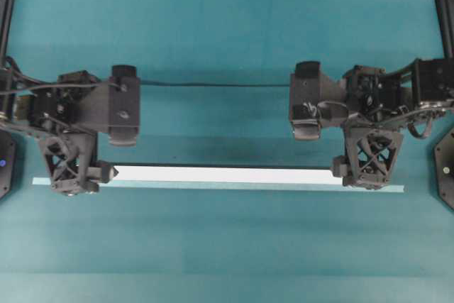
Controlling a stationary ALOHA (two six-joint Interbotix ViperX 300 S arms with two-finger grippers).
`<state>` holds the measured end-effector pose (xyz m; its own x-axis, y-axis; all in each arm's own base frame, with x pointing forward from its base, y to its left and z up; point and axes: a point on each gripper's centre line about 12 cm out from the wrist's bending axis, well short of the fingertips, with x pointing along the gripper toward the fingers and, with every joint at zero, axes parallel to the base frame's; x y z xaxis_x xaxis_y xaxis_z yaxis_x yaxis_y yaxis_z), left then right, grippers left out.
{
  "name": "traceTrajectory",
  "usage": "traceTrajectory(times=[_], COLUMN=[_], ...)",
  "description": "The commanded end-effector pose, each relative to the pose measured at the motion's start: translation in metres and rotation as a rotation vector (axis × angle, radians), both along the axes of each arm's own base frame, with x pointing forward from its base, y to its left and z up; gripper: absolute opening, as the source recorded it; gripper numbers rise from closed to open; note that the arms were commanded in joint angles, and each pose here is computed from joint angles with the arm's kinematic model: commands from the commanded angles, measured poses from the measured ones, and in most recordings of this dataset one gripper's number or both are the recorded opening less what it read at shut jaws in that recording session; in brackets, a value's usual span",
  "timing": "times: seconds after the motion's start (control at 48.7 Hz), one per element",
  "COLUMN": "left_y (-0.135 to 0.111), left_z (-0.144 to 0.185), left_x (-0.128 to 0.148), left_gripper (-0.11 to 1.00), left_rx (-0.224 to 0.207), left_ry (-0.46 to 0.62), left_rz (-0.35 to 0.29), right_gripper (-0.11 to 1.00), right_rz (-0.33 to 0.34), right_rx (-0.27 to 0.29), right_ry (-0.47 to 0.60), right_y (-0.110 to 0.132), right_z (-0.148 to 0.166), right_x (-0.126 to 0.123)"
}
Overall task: Lift a wooden board with both hands.
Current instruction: 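Close both grippers on the white board near each end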
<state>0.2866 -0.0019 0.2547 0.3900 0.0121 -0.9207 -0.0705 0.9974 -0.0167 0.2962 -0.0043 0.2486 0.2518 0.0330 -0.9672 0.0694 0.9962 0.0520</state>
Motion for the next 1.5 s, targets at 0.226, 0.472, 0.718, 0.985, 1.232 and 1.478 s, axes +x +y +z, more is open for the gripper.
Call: traceTrajectory(times=[0.226,0.472,0.718,0.985,1.232,1.478], left_y=[0.007,0.011,0.011,0.01,0.01,0.006], left_z=[-0.04,-0.079,-0.101,-0.112,-0.12,-0.126], left_x=[0.004,0.004,0.01,0.012,0.016,0.016], left_gripper=[0.98,0.98,0.98,0.98,0.98,0.98], left_rx=[0.007,0.002,-0.002,-0.002,-0.001,-0.003], left_ry=[0.023,0.075,0.087,0.086,0.08,0.1], left_rz=[0.01,0.028,0.035,0.03,0.026,0.016], right_gripper=[0.95,0.95,0.95,0.95,0.95,0.95], right_rz=[-0.033,-0.024,-0.002,0.013,0.007,0.005], right_rx=[0.006,0.003,0.002,0.006,0.005,0.005], right_ry=[-0.009,0.026,0.055,0.074,0.055,0.057], right_y=[0.001,0.002,0.01,0.018,0.018,0.017], right_z=[-0.029,-0.065,-0.094,-0.116,-0.128,-0.136], right_x=[0.001,0.008,0.019,0.02,0.014,0.011])
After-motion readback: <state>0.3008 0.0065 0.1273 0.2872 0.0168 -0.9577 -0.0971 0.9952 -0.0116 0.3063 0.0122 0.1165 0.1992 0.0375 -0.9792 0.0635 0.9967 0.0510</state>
